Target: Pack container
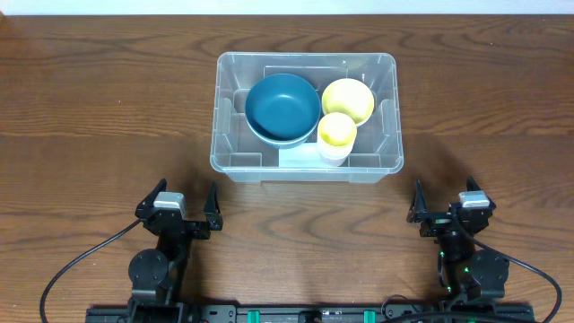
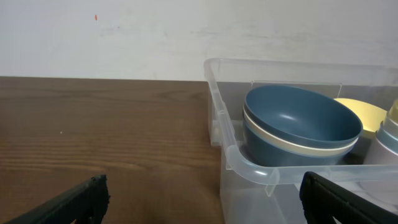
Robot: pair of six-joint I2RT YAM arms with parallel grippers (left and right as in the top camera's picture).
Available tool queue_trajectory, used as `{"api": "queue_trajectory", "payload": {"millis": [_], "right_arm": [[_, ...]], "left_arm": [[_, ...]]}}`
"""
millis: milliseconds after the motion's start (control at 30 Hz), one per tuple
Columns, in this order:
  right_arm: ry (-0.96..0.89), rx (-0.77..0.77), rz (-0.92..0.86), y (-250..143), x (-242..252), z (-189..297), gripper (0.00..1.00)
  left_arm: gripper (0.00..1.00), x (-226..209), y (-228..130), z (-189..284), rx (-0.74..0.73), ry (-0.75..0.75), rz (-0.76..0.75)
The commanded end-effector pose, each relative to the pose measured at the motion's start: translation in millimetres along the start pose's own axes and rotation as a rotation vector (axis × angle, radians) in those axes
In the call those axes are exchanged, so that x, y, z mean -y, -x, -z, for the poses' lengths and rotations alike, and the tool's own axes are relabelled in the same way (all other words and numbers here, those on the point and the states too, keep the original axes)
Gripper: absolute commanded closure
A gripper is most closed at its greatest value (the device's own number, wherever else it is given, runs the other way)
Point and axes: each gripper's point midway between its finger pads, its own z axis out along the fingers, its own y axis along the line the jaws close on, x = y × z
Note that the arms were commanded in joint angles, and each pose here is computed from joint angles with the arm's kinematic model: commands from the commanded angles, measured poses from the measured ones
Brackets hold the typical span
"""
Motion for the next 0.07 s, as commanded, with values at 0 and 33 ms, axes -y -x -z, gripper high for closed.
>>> {"api": "queue_trajectory", "payload": {"millis": [0, 33], "right_arm": [[-0.018, -0.001, 0.014, -0.7, 3.6, 0.3, 0.01], [-0.018, -0.001, 0.014, -0.7, 3.6, 0.3, 0.01]], "left_arm": [[0.02, 0.0, -15.3, -0.7, -0.047, -0.006, -0.011], [0.02, 0.0, -15.3, -0.7, -0.047, -0.006, -0.011]]}}
